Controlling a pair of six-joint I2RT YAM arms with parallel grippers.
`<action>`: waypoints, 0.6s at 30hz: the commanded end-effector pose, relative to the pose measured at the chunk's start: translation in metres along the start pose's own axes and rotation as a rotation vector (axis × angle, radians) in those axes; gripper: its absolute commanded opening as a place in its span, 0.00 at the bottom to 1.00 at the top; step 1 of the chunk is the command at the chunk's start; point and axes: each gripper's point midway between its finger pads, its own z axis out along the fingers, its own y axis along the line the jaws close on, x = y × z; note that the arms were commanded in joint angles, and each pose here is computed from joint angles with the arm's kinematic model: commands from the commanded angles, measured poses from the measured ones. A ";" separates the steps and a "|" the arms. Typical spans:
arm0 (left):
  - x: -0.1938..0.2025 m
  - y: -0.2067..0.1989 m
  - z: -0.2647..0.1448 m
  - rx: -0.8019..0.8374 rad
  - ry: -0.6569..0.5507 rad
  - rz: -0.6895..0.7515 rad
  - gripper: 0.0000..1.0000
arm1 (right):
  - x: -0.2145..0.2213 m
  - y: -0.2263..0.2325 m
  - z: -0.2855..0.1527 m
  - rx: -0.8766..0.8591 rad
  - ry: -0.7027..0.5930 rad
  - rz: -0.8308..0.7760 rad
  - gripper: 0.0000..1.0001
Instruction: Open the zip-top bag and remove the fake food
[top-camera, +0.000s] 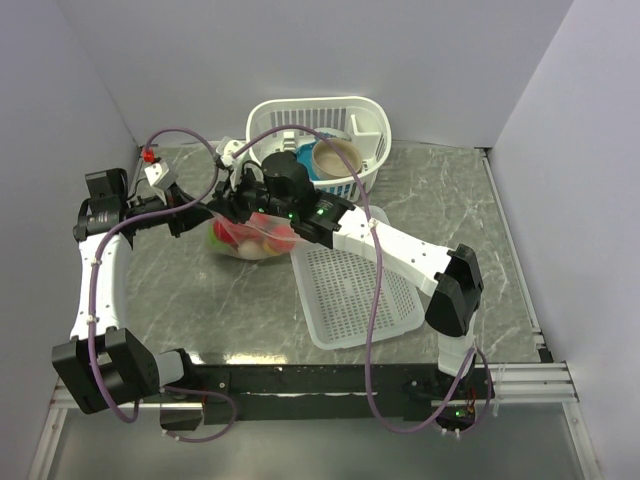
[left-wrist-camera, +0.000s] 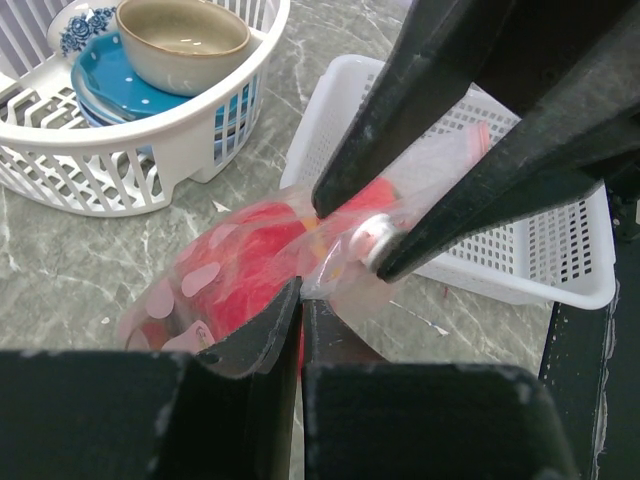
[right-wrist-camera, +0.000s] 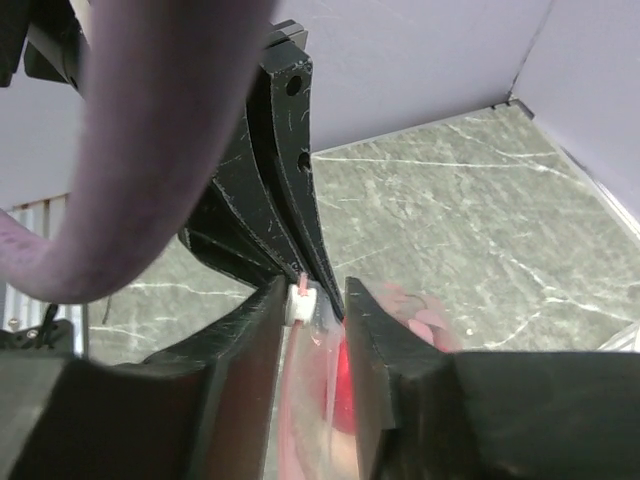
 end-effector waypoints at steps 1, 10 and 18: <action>-0.022 -0.009 -0.001 0.031 -0.036 0.083 0.11 | -0.009 -0.003 0.000 0.004 -0.024 0.004 0.21; -0.026 -0.007 0.000 0.023 -0.044 0.085 0.11 | -0.002 -0.001 -0.004 0.003 -0.001 0.018 0.13; -0.027 -0.007 0.000 0.021 -0.048 0.083 0.11 | 0.011 0.000 -0.008 0.006 0.034 0.028 0.03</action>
